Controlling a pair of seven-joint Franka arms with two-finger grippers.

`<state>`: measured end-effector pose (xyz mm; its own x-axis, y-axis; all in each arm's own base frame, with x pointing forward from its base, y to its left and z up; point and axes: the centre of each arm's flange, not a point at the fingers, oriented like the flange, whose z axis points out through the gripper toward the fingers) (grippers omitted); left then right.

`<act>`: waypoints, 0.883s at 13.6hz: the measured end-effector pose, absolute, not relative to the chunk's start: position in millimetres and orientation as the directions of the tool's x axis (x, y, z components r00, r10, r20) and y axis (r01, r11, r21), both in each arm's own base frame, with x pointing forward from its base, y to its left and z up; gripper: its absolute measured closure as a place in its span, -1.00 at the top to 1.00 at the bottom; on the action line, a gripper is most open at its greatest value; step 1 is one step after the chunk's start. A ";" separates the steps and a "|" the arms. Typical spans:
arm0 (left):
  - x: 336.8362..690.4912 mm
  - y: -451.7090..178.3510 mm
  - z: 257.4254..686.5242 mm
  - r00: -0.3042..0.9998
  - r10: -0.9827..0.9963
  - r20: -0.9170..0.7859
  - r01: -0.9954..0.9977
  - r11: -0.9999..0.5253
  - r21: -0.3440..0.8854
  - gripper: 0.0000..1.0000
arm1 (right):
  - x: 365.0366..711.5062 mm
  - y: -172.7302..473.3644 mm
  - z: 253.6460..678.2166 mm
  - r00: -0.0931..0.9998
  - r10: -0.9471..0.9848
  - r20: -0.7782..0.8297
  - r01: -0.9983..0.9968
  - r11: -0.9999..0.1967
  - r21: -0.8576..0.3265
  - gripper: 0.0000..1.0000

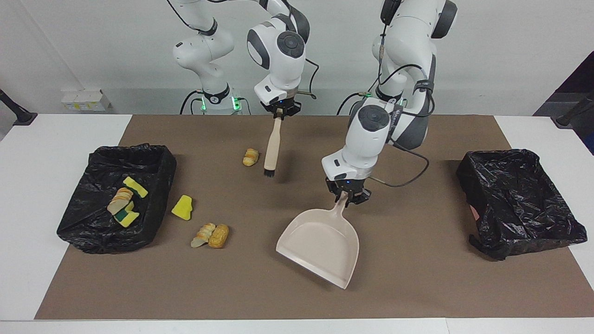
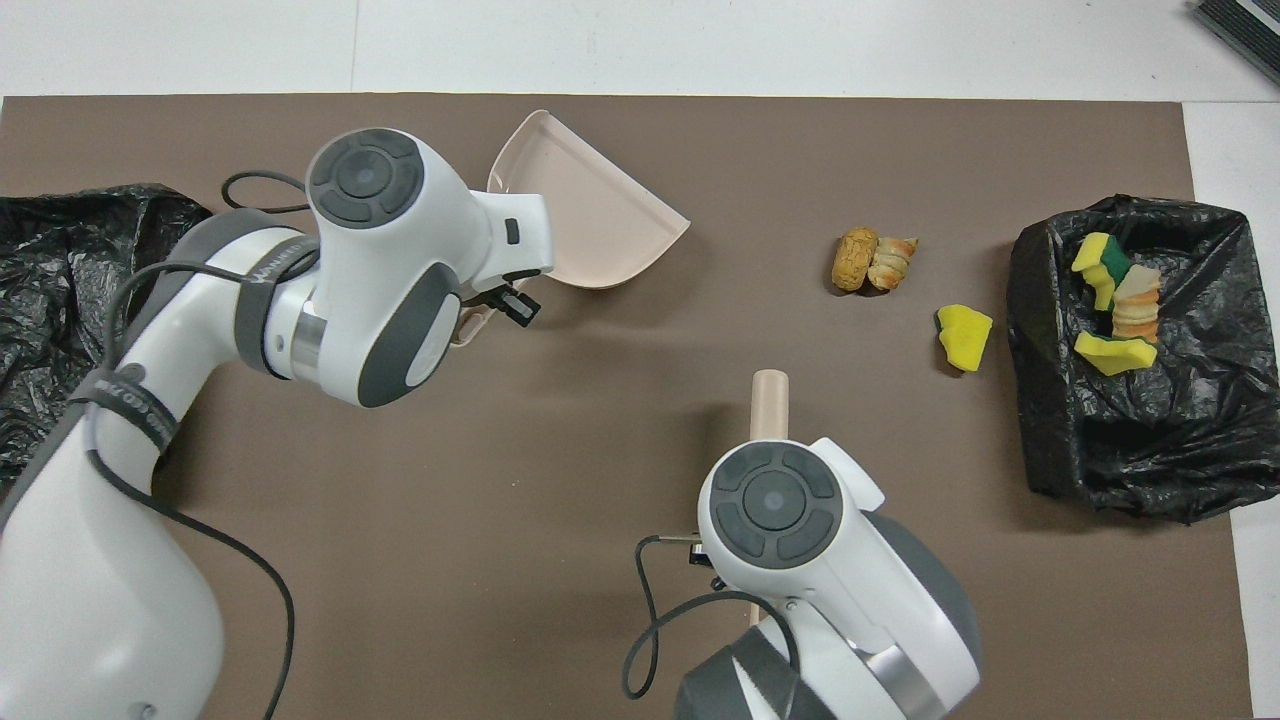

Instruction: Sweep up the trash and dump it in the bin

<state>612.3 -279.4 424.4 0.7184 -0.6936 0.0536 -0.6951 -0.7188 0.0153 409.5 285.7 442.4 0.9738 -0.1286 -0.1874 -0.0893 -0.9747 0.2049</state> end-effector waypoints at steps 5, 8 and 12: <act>591.2 -234.1 426.5 0.442 -0.894 -0.078 -0.891 -0.447 0.076 -0.38 | 451.2 228.7 435.1 0.986 -0.069 -0.149 -0.019 -0.950 0.313 -0.48; 564.0 -225.2 407.4 0.361 -0.924 -0.127 -0.926 -0.371 0.070 -0.38 | 462.1 185.8 429.4 0.973 -0.134 -0.187 -0.052 -0.919 0.391 -0.48; 526.2 -214.6 385.6 0.301 -0.943 -0.142 -0.950 -0.310 0.040 -0.38 | 467.6 141.7 419.6 0.951 -0.219 -0.221 -0.103 -0.893 0.438 -0.48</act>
